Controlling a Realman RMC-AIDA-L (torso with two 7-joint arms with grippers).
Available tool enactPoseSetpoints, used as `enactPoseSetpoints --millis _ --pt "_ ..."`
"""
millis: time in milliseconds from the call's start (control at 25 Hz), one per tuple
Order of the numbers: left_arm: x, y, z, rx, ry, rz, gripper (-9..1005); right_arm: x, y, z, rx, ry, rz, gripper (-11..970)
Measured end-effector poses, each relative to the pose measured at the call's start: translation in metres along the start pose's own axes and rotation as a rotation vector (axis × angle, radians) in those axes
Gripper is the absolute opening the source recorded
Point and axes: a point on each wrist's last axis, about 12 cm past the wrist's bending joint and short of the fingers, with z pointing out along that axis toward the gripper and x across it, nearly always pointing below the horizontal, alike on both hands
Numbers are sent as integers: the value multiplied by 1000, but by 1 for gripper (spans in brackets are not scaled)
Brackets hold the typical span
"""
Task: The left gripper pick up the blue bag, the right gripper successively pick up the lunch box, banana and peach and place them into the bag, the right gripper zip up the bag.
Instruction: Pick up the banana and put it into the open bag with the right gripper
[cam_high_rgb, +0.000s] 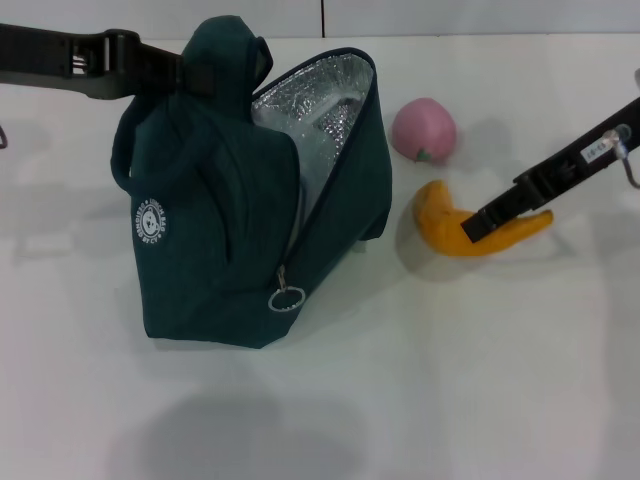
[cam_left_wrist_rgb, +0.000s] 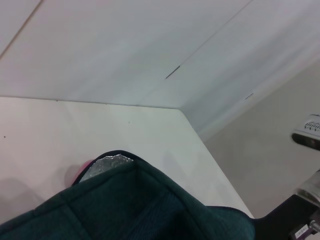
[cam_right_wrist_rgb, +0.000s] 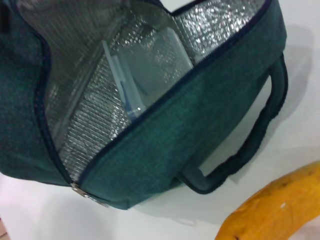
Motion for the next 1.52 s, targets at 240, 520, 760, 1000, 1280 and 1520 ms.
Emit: enactPoseSetpoints --millis 240,520,760,1000,1280,1520 --pt "-1 0 0 0 0 2 35 0 1 -15 -61 -55 8 433" --pt "-2 -1 1 0 -2 4 35 2 -1 -29 -121 -111 18 431" --pt "-3 -1 1 -1 -3 7 35 6 -1 -42 -216 -151 26 428" --pt "-3 -1 1 0 -3 7 35 19 -7 -53 -275 -164 58 428" --pt "-2 -2 3 9 -7 7 35 30 -10 -57 -357 -135 88 428" --pt "1 -1 4 13 -5 2 35 39 -6 -63 -451 -136 88 429"
